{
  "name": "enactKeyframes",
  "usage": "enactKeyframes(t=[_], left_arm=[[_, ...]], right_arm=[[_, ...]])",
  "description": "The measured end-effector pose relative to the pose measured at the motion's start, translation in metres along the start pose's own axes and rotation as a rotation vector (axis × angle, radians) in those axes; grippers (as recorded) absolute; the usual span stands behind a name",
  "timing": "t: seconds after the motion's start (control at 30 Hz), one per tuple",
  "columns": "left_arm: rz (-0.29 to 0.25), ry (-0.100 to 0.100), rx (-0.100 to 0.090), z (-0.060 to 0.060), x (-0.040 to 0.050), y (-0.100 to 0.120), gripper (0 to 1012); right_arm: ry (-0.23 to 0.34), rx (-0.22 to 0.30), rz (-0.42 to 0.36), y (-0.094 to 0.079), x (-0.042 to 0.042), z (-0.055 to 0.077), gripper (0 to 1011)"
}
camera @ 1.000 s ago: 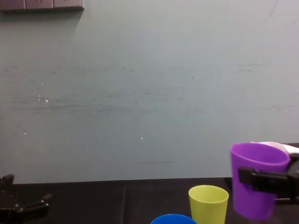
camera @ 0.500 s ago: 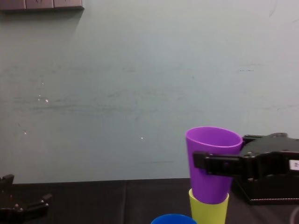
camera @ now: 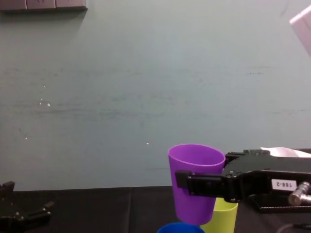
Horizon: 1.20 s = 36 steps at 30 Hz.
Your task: Stack the three plastic cups sequentially using one hand.
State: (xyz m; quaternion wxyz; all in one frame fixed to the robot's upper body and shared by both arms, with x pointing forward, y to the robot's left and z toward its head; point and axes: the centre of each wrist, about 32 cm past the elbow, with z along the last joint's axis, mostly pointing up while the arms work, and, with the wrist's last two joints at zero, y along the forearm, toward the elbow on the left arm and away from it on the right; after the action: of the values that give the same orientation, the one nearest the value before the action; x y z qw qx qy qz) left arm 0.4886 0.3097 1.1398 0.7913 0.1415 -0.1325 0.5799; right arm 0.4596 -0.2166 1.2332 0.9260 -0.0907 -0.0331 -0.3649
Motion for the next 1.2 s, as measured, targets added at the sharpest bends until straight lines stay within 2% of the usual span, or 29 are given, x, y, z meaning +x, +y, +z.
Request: enactKeyframes(t=[0.47,1.2], left_arm=[[0.0,0.0,0.0,0.0,0.0,0.0,1011],[0.0,0.0,0.0,0.0,0.0,0.0,1011]], right_arm=[[0.002,-0.01,0.04,0.009,-0.002,-0.007,726],[0.005,-0.033,0.055,0.023,0.0042,-0.015,726]])
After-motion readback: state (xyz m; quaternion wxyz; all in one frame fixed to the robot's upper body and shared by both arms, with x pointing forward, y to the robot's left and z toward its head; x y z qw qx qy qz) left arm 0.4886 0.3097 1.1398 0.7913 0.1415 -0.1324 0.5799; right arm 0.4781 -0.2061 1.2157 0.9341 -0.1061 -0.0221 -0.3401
